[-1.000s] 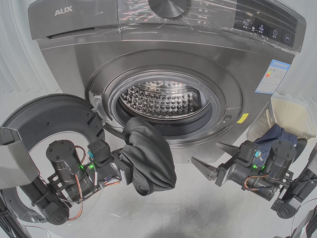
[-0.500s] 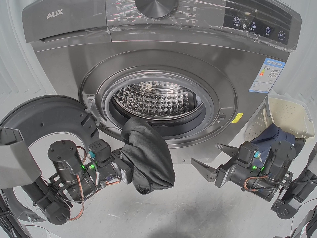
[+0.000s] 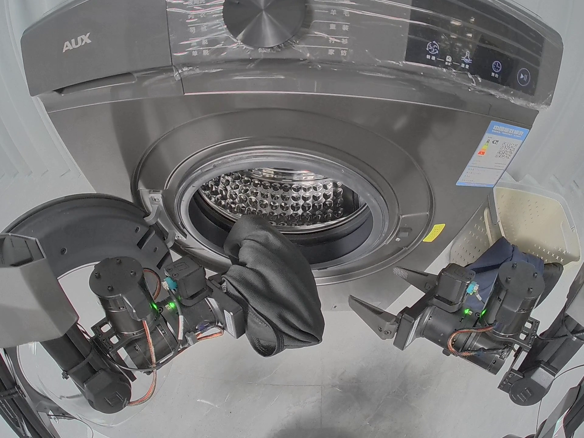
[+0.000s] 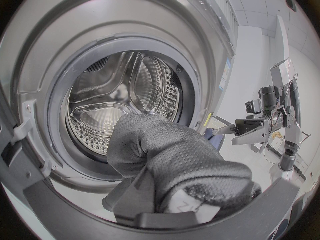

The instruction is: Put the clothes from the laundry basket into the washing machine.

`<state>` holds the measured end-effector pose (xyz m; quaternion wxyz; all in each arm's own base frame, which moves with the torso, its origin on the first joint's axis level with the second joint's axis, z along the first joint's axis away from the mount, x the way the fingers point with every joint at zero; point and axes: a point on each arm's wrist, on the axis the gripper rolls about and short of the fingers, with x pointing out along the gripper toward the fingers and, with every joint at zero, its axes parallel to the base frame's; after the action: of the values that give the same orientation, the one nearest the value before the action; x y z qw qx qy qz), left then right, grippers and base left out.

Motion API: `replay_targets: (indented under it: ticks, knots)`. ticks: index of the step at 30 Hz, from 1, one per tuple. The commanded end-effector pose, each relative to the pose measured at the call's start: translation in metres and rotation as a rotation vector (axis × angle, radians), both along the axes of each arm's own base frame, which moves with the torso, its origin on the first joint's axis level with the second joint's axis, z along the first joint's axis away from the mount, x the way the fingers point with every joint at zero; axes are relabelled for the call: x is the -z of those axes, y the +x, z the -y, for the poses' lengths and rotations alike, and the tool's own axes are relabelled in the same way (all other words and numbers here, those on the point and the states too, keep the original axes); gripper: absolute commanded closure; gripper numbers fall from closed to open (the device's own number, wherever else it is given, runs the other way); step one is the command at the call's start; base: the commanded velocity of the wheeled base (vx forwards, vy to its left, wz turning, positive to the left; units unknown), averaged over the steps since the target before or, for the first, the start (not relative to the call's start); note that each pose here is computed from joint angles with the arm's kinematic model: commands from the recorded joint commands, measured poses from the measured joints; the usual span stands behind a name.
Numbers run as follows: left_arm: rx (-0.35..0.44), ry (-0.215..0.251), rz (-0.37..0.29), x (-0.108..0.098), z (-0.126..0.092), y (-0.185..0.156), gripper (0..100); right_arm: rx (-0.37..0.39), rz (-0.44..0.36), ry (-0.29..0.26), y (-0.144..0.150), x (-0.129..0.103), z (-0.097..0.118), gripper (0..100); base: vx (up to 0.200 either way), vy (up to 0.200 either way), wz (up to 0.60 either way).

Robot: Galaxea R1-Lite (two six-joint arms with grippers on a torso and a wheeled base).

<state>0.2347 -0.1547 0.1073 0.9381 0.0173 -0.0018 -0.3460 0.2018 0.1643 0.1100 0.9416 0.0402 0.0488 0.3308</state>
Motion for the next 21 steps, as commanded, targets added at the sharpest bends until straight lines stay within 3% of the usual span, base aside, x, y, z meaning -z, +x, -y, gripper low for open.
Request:
replay_targets:
  ticks: [1,9,14,21]
  knots:
    - [0.004,0.002,-0.003,0.001,0.001,-0.001,100,-0.006,-0.004,-0.003,-0.002,0.001,-0.001,0,0.0,0.0,0.0]
    - [0.019,-0.005,-0.013,0.002,0.006,-0.003,100,-0.068,-0.01,-0.008,-0.015,0.002,-0.008,0,0.0,0.0,0.0]
    - [-0.056,-0.047,-0.023,0.003,0.027,0.002,100,-0.114,-0.01,-0.006,-0.025,0.001,-0.016,0,0.0,0.0,0.0]
    - [-0.012,-0.035,-0.075,0.029,0.047,0.021,100,-0.141,-0.016,-0.013,-0.033,0.003,-0.018,0,0.0,0.0,0.0]
